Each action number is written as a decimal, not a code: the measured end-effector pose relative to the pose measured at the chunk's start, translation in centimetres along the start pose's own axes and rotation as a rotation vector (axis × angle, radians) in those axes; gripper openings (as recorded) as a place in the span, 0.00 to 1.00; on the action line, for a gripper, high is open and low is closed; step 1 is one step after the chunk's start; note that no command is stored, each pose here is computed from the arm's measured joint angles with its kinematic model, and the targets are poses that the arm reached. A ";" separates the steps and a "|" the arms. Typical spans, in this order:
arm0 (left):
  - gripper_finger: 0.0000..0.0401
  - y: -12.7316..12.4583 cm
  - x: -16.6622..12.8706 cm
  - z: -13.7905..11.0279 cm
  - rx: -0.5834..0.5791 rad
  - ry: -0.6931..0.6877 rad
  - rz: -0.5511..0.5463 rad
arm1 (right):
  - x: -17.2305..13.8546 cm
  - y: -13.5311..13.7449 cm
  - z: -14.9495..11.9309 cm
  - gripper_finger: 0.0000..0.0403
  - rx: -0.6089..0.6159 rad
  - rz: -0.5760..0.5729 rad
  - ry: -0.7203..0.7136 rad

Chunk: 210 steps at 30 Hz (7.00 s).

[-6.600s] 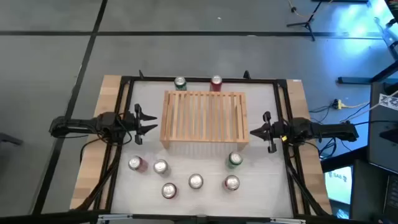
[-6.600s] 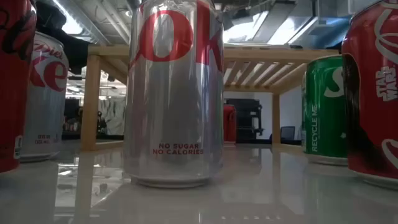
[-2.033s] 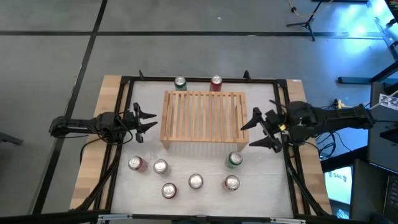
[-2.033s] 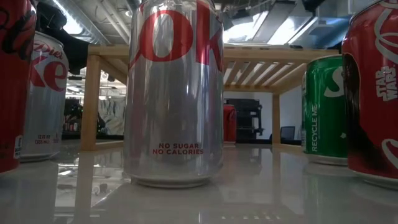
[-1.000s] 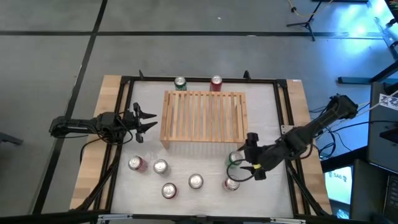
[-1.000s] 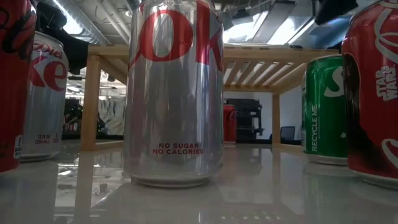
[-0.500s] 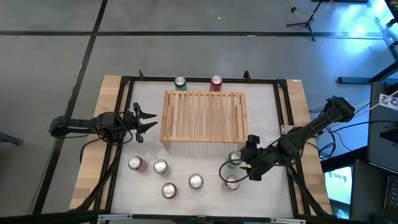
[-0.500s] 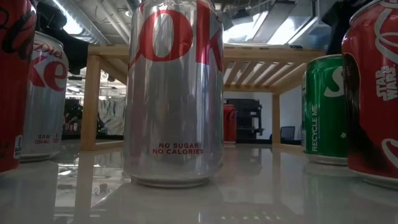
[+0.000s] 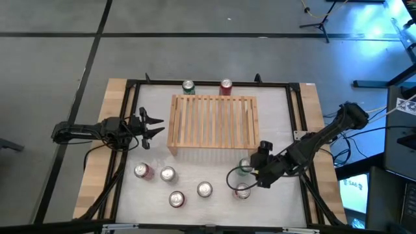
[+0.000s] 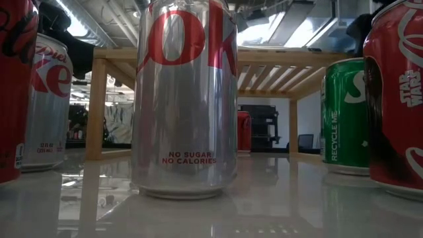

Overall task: Place canned beverage on shelf
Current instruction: Put the bottom green soda can on the shelf

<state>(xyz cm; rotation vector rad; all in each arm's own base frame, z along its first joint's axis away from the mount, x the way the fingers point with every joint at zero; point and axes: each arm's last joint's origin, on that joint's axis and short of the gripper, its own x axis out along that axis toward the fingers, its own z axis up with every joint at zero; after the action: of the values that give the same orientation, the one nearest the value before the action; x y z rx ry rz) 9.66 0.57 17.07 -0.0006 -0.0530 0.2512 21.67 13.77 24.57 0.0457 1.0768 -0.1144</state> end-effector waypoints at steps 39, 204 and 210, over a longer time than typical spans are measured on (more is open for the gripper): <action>0.38 0.0 0.0 0.0 0.000 0.000 -0.002 | 3.3 1.6 0.6 0.82 -0.032 -0.061 -0.038; 0.38 0.0 0.0 0.0 0.000 0.001 -0.001 | 1.6 3.2 3.2 0.73 -0.301 -0.003 0.047; 0.38 0.0 0.0 0.0 0.000 0.001 -0.001 | 0.9 3.2 3.6 0.73 -0.300 -0.008 0.049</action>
<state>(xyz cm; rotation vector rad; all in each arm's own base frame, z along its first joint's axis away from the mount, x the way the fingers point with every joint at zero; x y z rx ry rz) 9.67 0.57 17.05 -0.0004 -0.0522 0.2504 25.59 16.51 25.44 -0.2272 1.1332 0.0418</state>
